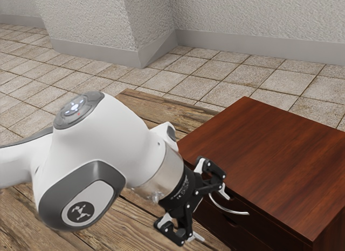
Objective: Pull the drawer handle with one arm to open the drawer
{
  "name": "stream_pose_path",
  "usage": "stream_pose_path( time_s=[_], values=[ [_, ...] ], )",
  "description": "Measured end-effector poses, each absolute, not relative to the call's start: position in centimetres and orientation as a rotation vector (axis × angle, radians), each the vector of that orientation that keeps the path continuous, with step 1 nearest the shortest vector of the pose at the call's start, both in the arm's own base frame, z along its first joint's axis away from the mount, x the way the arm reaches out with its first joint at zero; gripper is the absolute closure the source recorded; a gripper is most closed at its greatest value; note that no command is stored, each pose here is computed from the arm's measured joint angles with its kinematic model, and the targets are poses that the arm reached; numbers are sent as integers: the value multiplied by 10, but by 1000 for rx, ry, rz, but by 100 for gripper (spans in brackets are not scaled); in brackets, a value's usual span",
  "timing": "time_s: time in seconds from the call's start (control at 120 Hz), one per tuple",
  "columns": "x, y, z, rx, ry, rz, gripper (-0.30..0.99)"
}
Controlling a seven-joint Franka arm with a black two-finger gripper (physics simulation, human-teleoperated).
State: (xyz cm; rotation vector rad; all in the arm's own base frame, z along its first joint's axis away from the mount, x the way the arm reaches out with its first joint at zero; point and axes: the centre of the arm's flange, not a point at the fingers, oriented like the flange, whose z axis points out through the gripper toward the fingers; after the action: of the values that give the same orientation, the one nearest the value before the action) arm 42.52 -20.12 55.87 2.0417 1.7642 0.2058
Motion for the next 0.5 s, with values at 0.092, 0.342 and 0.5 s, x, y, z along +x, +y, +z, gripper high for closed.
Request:
stream_pose_path(
  time_s=[0.092,0.342,0.5],
  values=[
    [428,-197,558,2023,1775,206,7],
    [429,-196,550,2010,1788,203,9],
    [428,-195,546,2004,1795,202,12]
  ],
)
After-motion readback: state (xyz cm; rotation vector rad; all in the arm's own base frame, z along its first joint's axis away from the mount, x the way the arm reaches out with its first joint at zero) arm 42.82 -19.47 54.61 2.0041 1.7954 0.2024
